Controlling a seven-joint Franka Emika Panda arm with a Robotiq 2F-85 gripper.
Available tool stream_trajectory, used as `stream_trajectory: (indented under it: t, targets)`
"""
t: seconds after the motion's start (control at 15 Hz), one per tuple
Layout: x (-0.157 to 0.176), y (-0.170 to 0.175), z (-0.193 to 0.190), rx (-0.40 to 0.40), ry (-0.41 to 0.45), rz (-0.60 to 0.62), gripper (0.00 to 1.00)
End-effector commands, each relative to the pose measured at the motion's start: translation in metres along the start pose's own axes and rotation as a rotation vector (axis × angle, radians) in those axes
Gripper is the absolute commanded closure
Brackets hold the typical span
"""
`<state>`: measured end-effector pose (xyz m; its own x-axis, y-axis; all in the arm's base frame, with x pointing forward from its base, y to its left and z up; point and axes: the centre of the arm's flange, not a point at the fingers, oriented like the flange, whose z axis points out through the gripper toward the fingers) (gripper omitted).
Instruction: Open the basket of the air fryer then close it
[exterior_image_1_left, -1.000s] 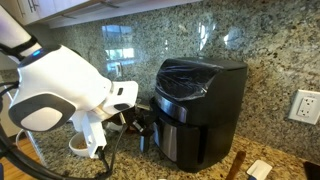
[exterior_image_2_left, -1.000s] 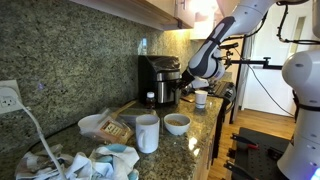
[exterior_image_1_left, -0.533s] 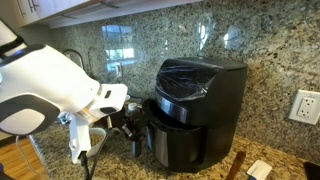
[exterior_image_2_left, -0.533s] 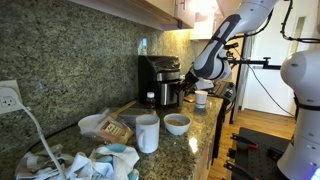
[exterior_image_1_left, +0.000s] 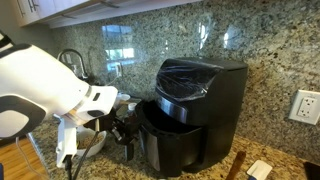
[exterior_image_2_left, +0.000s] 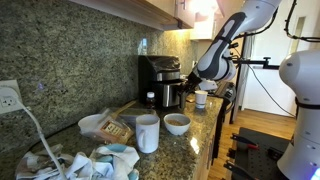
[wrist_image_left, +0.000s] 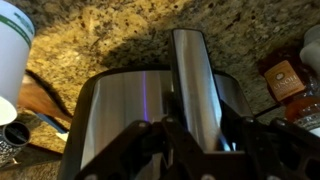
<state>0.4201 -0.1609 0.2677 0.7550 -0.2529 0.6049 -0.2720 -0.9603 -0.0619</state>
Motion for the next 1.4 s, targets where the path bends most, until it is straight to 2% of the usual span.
stream_trajectory:
  t: [0.0,0.53,1.33]
  targets:
    - [-0.072,-0.001,-0.006,-0.021,-0.034,0.042,0.84]
    - [-0.079,-0.001,-0.006,-0.014,-0.035,0.037,0.84]
    - [-0.071,-0.006,0.004,0.006,-0.019,0.013,0.84]
